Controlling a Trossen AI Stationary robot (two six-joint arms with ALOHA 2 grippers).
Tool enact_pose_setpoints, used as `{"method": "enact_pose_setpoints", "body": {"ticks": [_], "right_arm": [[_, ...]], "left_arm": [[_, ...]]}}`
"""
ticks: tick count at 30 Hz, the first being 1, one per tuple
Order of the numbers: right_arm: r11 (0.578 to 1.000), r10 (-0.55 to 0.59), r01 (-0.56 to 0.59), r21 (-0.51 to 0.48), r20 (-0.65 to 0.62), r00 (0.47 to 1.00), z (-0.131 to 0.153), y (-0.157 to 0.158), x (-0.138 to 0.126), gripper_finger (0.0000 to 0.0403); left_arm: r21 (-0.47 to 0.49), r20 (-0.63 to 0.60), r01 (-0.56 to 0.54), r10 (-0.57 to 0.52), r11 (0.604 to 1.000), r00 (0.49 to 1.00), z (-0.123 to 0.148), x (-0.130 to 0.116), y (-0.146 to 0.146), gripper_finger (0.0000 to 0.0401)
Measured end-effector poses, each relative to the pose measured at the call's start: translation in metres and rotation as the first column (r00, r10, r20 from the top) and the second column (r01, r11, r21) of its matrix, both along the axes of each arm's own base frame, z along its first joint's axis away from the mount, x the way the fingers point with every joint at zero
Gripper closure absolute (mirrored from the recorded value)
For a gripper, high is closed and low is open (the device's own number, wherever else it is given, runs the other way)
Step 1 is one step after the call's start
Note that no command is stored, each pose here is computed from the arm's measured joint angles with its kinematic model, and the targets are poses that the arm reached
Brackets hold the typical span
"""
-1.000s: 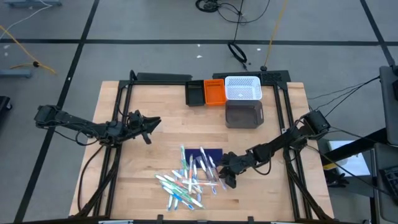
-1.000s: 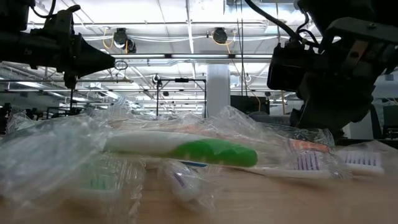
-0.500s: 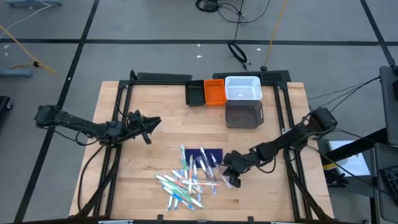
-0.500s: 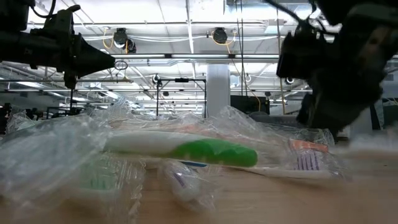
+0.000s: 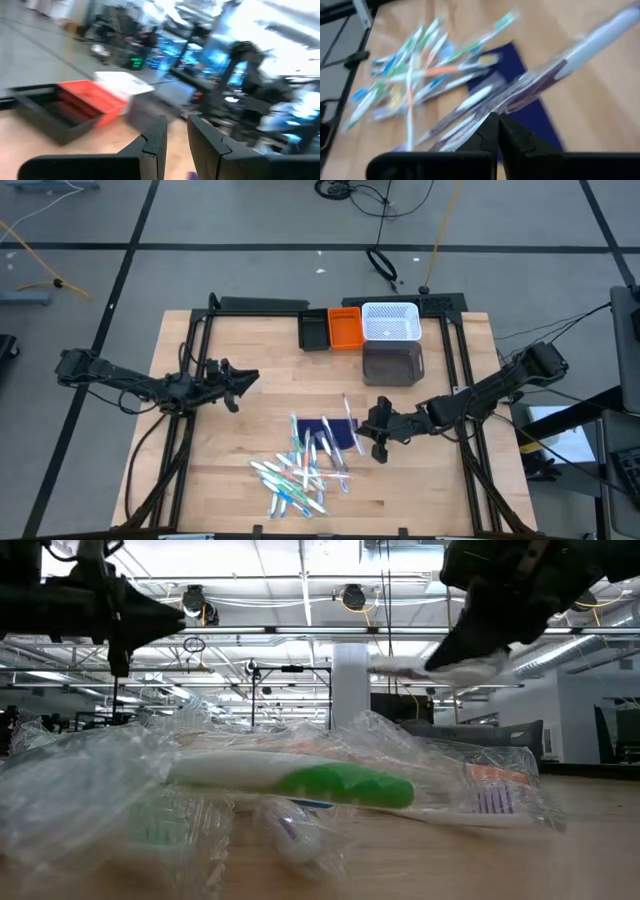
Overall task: Pick & Place Toothbrushes
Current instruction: Put the purple toothbrush into the white bin
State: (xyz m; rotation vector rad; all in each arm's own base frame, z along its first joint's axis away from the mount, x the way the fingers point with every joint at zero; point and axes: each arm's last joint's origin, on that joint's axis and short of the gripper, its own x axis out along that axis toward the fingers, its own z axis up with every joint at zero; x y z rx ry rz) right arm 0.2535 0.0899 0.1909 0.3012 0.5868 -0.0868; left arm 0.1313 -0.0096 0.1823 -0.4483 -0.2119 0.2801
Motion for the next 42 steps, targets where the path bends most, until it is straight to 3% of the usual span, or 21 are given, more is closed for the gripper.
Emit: {"method": "enact_pose_setpoints", "body": {"ticks": [4, 9, 15, 28, 34, 42], "right_arm": [[0.997, -0.022, 0.028, -0.066, 0.089, 0.996, 0.008, -0.011, 0.008, 0.0403], [0.989, -0.017, 0.047, -0.137, 0.216, 0.976, 0.020, -0.025, 0.018, 0.0403], [0.977, -0.020, 0.085, -0.197, 0.308, 0.951, 0.030, -0.039, 0.024, 0.0403], [0.937, 0.035, 0.089, -0.337, 0.345, 0.938, 0.036, -0.044, 0.026, 0.0403], [0.905, 0.008, 0.152, -0.398, 0.373, 0.928, 0.050, -0.042, 0.017, 0.0403], [0.898, 0.033, 0.150, -0.415, 0.403, 0.915, 0.060, -0.039, 0.011, 0.0403]], "left_arm": [[-0.017, 0.024, 0.058, -0.058, 0.998, 0.998, 0.009, 0.005, -0.002, 0.0325], [-0.029, -0.041, 0.060, -0.061, 0.998, 0.997, 0.018, 0.025, -0.006, 0.0325], [0.000, -0.113, 0.063, -0.062, 0.998, 0.992, 0.034, 0.071, -0.010, 0.0324], [0.116, -0.171, 0.241, -0.219, 0.964, 0.961, 0.071, 0.174, -0.011, 0.0320], [0.068, -0.236, 0.227, -0.205, 0.972, 0.950, 0.075, 0.192, -0.004, 0.0261], [0.061, -0.188, 0.218, -0.203, 0.974, 0.961, 0.087, 0.196, -0.004, 0.0184]]}}
